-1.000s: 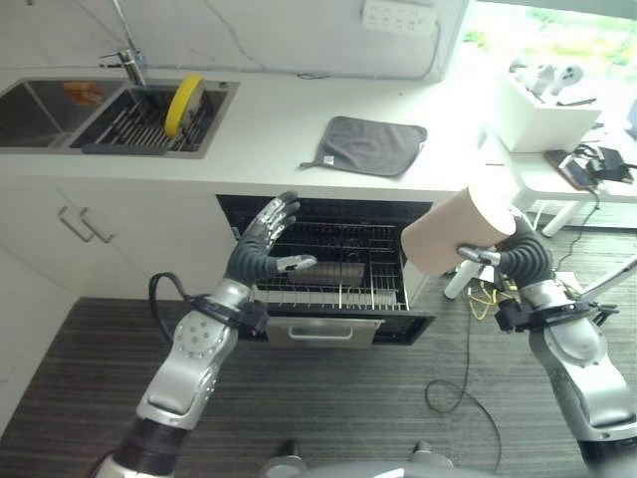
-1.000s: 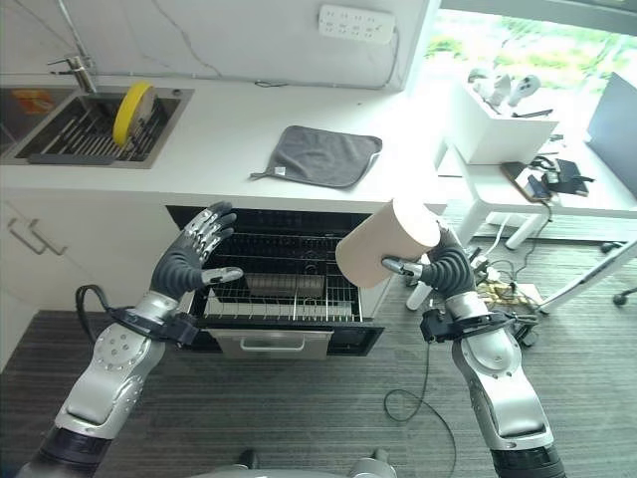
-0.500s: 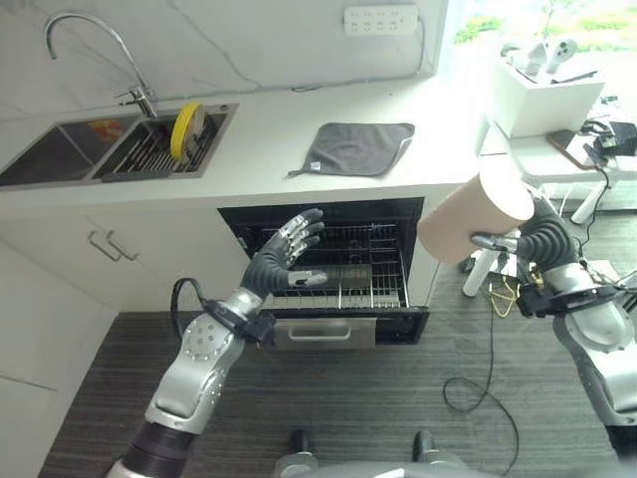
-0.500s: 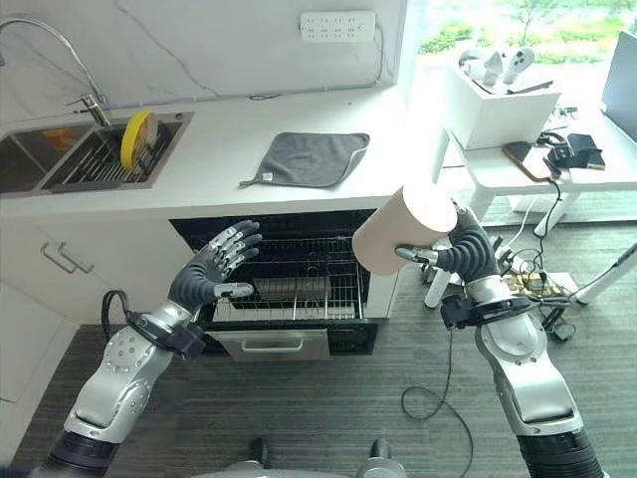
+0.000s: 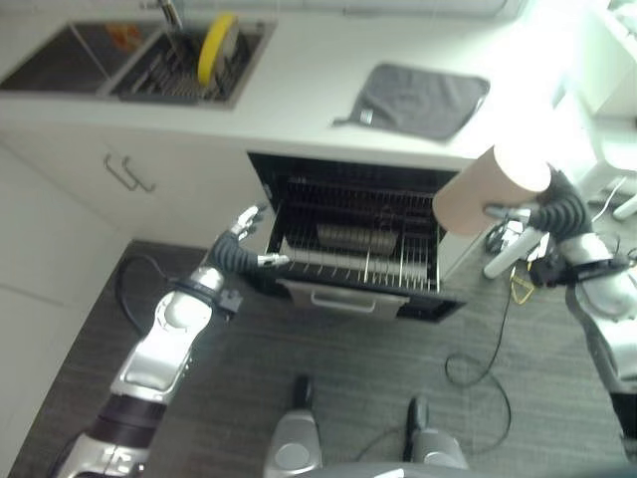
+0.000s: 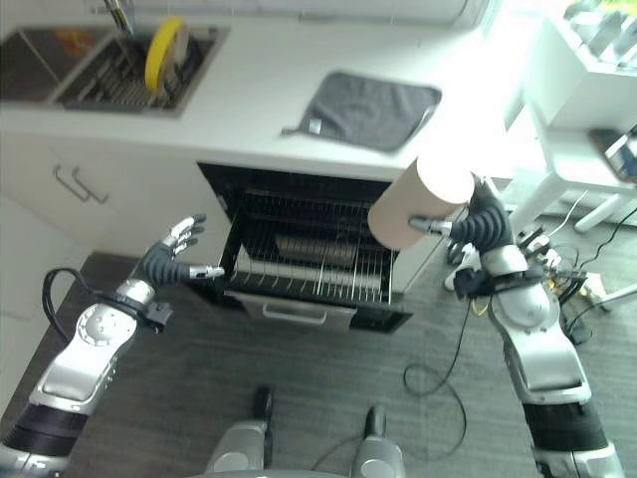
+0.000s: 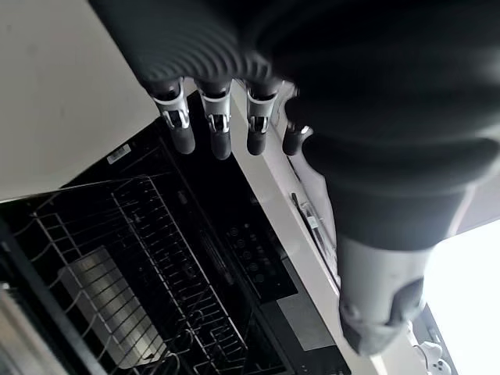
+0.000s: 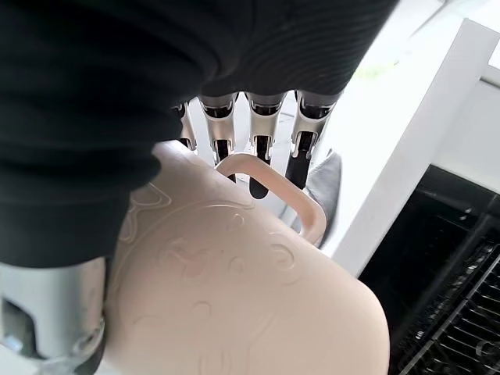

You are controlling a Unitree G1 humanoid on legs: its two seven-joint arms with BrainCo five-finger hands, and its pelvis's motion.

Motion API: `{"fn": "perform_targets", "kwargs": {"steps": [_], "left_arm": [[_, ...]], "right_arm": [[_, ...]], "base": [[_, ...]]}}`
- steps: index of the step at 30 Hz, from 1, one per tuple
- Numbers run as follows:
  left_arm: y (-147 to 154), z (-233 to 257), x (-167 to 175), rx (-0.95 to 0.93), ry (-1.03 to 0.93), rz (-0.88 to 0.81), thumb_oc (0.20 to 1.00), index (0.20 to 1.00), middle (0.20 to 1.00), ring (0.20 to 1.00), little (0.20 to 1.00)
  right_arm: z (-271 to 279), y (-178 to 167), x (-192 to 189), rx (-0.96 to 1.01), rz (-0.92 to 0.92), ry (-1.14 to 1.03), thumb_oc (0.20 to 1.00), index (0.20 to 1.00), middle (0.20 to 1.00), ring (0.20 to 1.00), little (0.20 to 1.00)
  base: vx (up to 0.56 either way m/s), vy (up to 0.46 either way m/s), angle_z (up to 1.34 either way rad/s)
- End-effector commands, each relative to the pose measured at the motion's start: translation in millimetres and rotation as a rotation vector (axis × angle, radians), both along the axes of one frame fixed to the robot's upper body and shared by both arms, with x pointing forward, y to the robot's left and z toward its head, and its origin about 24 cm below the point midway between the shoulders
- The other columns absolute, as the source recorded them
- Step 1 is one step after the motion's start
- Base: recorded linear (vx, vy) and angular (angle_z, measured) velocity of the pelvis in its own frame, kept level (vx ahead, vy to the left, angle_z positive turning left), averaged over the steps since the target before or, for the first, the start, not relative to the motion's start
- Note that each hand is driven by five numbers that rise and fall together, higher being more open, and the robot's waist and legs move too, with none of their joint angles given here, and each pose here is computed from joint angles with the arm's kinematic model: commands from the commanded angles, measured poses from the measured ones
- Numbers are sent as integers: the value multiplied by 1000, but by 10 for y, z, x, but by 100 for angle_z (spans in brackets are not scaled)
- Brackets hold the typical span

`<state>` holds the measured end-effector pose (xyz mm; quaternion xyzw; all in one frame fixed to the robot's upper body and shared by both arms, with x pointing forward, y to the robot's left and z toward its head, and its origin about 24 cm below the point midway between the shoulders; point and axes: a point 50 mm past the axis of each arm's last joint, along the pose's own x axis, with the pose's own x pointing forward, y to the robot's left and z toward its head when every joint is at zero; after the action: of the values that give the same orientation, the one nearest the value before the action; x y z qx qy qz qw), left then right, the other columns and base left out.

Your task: Place the dishes in the dishwasher.

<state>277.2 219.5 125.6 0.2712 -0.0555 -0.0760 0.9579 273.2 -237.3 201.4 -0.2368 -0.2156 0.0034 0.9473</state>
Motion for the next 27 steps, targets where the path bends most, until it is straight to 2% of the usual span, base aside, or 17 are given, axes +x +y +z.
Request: {"fn": "perform_targets", "kwargs": {"steps": [1, 11, 20, 24, 27], "left_arm": [[39, 277, -21, 92, -129, 3, 1000, 1000, 1000, 1000, 1000], [-13, 574, 128, 273, -222, -39, 1000, 1000, 1000, 1000, 1000], [-30, 961, 309, 579, -311, -41, 1000, 1000, 1000, 1000, 1000], [-79, 1050, 429, 671, -292, -60, 1000, 1000, 1000, 1000, 1000], [-121, 964, 518, 764, -199, -92, 1000, 1000, 1000, 1000, 1000]], "right_arm": [[234, 141, -108, -52, 38, -137, 200, 200, 200, 200, 200], [305, 166, 156, -120, 13, -94, 200, 200, 200, 200, 200], [467, 113, 396, -183, -21, -47, 200, 200, 200, 200, 200], [490, 90, 540, -189, -59, -15, 200, 200, 200, 200, 200], [461, 68, 621, -207, -71, 30, 200, 200, 200, 200, 200]], "base": [[-90, -31, -7], [-32, -11, 2], [-1, -1, -1], [-35, 2, -5], [-12, 0, 0]]}}
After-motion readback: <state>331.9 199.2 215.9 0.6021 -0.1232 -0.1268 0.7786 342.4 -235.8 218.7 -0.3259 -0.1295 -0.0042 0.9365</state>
